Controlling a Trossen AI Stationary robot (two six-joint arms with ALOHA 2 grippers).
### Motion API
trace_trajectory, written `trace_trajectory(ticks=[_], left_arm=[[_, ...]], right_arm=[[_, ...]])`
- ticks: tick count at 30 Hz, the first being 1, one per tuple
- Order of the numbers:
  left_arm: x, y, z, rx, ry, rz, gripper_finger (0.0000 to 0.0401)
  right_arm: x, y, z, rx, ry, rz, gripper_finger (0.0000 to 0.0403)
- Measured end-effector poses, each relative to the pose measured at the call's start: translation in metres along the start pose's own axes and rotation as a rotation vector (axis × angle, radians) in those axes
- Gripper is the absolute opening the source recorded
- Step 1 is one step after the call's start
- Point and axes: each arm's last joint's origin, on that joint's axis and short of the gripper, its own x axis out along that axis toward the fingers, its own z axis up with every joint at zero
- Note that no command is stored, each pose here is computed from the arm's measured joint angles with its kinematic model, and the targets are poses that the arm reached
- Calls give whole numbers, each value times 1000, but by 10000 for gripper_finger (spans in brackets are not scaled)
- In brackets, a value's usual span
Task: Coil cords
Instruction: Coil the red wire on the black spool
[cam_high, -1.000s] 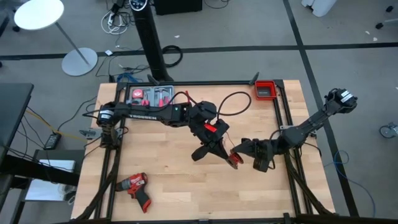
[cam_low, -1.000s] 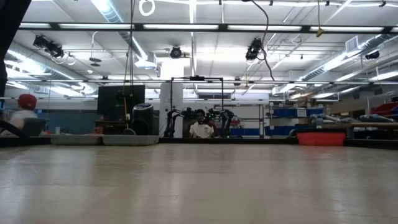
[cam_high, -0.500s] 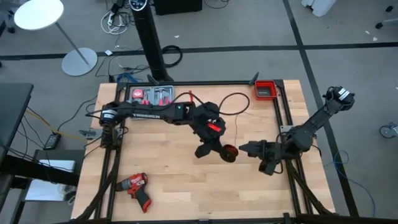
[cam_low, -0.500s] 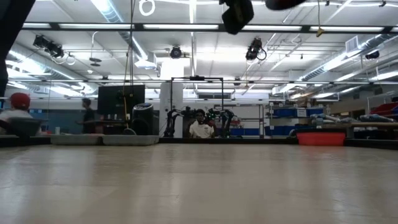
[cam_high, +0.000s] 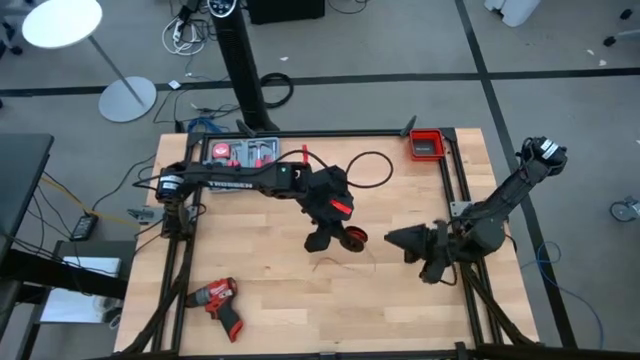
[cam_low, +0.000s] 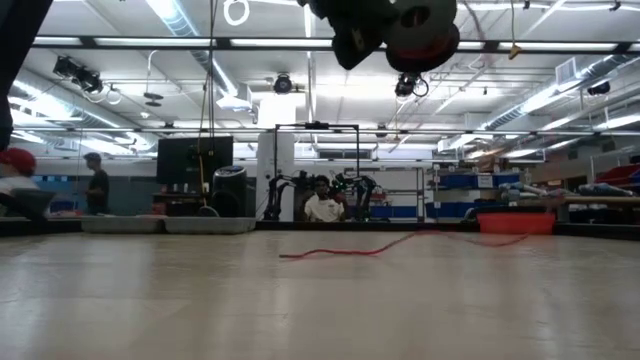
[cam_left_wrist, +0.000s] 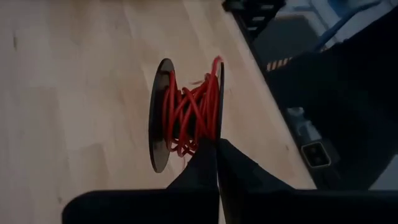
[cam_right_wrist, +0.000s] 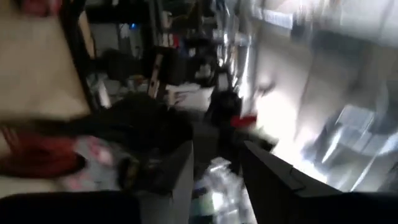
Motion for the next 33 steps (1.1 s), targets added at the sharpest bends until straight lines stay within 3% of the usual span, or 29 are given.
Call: trace_trajectory(ticks=[5,7,16,21,27,33], left_arm=[[-2,-1,0,71,4,44,0],[-2,-3,1,123,10,95,0],[0,-28,16,410,-92,219,0],[7,-51,24,548,-161,222,0],[12,-70,31,592,-236,275,0],[15,-85,34,610,-277,313,0]], right_arm=[[1,1,-2,593,41,2,133],[0,9,-1,714,65,46,132],[-18,50,0,959,210,293,129],[-25,61,-4,1141,243,444,125],[-32,76,-6,1297,273,605,124],[-37,101,-15,1384,303,622,124]])
